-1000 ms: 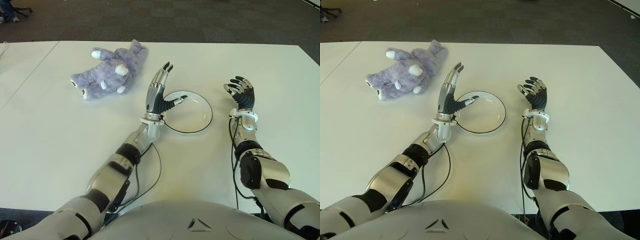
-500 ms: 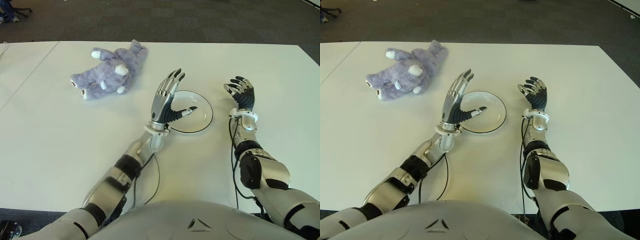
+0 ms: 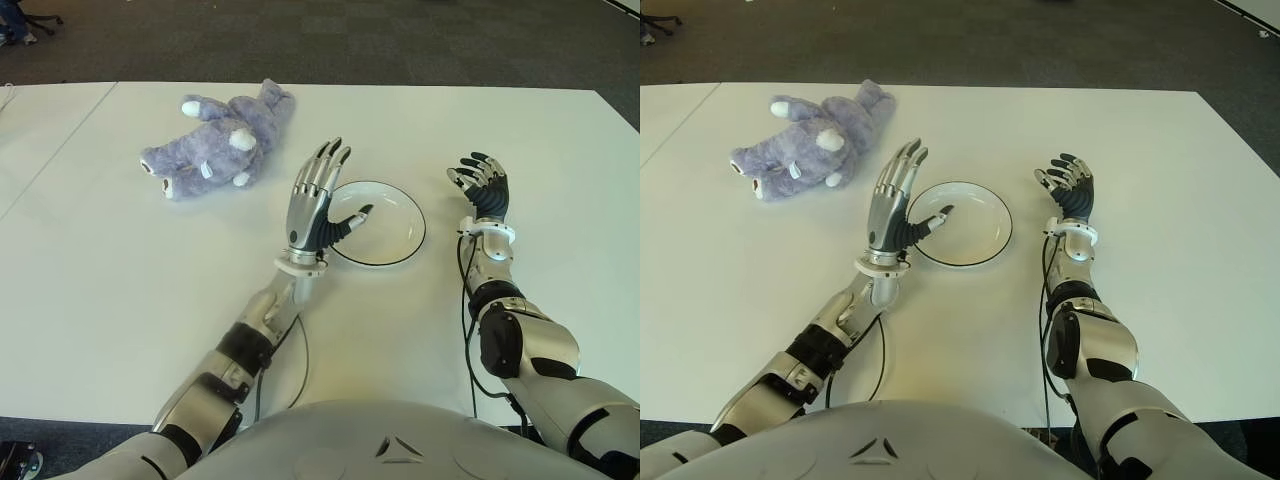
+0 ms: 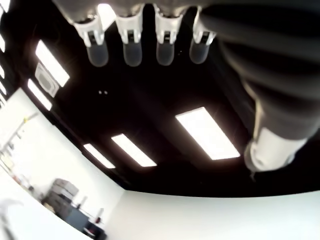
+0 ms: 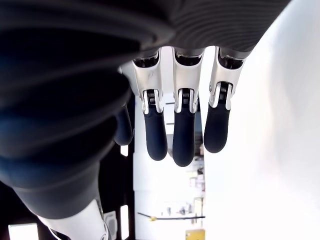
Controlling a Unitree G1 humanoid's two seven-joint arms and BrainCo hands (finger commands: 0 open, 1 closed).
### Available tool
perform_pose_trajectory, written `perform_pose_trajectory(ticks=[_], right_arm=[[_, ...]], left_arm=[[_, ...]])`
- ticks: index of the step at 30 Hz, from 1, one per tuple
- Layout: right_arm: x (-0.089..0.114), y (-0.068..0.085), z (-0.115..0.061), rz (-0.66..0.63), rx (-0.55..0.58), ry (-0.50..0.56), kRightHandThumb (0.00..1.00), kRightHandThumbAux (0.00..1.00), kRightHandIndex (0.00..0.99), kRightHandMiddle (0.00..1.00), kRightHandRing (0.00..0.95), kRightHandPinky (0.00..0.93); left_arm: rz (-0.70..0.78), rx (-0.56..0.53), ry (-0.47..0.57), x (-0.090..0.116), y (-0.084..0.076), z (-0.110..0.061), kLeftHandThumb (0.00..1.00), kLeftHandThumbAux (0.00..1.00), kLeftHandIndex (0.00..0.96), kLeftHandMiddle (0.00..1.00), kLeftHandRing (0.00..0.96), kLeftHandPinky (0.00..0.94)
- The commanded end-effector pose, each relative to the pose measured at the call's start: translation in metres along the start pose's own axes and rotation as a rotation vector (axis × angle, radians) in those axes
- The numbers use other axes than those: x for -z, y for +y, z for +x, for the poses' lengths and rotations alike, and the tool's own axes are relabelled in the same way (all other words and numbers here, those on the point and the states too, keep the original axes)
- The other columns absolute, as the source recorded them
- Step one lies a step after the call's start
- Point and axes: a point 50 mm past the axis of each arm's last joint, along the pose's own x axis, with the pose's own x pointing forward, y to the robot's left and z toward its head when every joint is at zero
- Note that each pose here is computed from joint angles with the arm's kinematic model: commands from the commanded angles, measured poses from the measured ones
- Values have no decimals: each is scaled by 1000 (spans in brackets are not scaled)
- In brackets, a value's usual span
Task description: Put the doll into the plate.
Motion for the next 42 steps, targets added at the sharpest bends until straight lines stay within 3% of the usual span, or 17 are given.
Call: perform_pose_trajectory(ticks=[1, 5, 11, 17, 26, 33, 42], right_arm=[[99, -1, -87, 16, 19, 494, 168, 849, 253, 322, 341, 336], [100, -1, -87, 18, 20, 495, 163, 843, 251, 321, 340, 337], [99, 0, -87, 18, 22, 492, 167, 846, 254, 329, 352, 374], [100, 0, -87, 20, 19, 494, 173, 840, 254, 326, 346, 349], [100, 0, -87, 20, 23, 497, 179, 845, 256, 331, 352, 368], [100, -1, -86, 19, 26, 502, 175, 846, 260, 328, 349, 350], [99, -1, -85, 9, 24, 501, 160, 842, 260, 325, 340, 341]], left_arm=[[290, 20, 84, 38, 22, -18, 319, 559, 0, 28, 16, 0], [407, -7, 139, 48, 36, -11, 336, 519, 0, 1, 0, 0], [524, -28, 190, 57, 59, -4, 264, 464, 0, 0, 0, 0], [594, -58, 218, 69, 78, 2, 185, 429, 0, 0, 0, 0], [652, -77, 200, 80, 82, 5, 212, 417, 0, 0, 0, 0], [657, -88, 170, 80, 83, 6, 248, 406, 0, 0, 0, 0], [650, -109, 129, 75, 80, 9, 223, 426, 0, 0, 0, 0]])
